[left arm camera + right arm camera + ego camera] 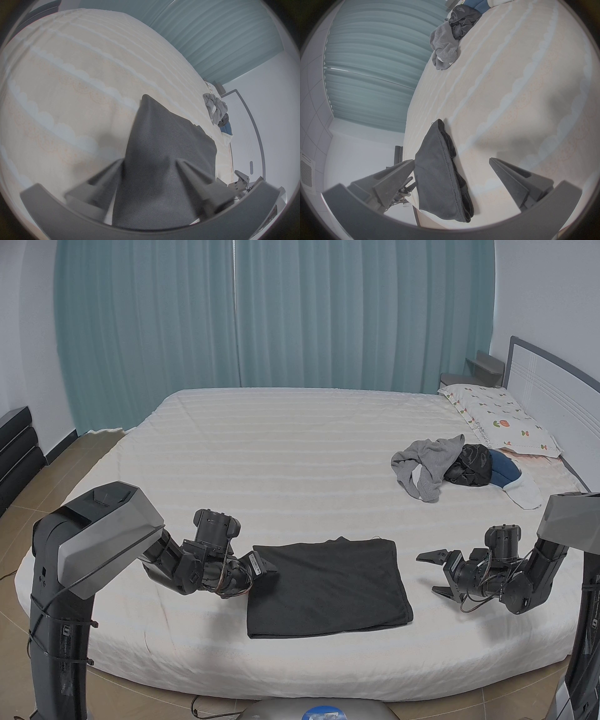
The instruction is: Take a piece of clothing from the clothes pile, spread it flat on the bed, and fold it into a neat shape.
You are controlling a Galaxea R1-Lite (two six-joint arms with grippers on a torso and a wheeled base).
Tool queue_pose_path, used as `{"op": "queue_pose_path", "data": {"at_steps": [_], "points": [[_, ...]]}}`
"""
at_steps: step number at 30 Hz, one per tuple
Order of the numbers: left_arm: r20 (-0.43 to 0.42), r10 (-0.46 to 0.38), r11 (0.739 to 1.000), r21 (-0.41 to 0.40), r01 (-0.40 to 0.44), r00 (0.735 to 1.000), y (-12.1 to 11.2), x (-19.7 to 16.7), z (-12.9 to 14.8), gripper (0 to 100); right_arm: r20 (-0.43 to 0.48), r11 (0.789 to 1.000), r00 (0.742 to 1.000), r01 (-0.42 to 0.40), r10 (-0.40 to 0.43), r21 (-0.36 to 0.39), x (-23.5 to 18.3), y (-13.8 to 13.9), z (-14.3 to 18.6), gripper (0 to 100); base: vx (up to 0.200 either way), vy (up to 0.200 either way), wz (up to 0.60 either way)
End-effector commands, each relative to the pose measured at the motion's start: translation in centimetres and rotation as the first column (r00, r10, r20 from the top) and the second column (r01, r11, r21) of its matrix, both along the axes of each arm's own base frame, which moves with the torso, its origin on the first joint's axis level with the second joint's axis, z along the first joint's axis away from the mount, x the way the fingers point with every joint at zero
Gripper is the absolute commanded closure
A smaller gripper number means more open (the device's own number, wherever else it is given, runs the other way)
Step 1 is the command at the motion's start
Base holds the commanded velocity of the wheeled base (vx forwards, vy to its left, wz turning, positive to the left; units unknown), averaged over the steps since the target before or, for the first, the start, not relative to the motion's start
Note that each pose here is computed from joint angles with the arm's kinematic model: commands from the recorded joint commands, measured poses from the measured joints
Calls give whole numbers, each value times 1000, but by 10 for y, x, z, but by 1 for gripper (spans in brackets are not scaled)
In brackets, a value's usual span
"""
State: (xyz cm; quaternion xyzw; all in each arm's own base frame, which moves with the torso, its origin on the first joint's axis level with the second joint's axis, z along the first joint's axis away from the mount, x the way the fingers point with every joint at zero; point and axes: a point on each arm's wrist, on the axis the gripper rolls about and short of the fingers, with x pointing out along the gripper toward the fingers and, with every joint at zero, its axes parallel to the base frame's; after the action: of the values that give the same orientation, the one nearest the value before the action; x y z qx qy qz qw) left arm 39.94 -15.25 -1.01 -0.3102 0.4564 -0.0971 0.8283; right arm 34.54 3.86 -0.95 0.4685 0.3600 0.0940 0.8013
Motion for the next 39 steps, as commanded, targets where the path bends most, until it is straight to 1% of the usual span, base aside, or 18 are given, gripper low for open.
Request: {"op": "queue_pose_path", "data": {"at_steps": [1,8,10,16,18,20,29,39], "points": [[-3,7,1000,0,-7,1000,2,1,0,100,-2,1000,1000,1,-1,0,0,0,0,0,0,0,0],[-8,19,1000,12,-19,1000,4,-1,-1,100,-2,1000,1000,1,-1,0,0,0,0,0,0,0,0],[-2,37,999,28,-37,999,4,-1,-2,100,-2,1000,1000,1,-1,0,0,0,0,0,0,0,0],[2,48,998,35,-49,999,5,-1,-1,100,-3,1000,1000,1,-1,0,0,0,-1,0,0,0,0],[11,70,996,51,-71,997,6,0,-1,100,-3,1000,1000,1,-1,0,0,0,-1,0,0,0,0],[12,73,996,54,-74,997,6,0,-1,100,-3,1000,1000,1,-1,0,0,0,-1,0,0,0,0],[26,77,996,36,-78,997,7,-1,10,100,-2,1000,1000,1,-1,0,0,0,0,0,0,0,0],[23,71,997,40,-72,997,5,-6,12,100,-2,1000,1000,-6,6,4,0,0,0,0,0,0,0]]}}
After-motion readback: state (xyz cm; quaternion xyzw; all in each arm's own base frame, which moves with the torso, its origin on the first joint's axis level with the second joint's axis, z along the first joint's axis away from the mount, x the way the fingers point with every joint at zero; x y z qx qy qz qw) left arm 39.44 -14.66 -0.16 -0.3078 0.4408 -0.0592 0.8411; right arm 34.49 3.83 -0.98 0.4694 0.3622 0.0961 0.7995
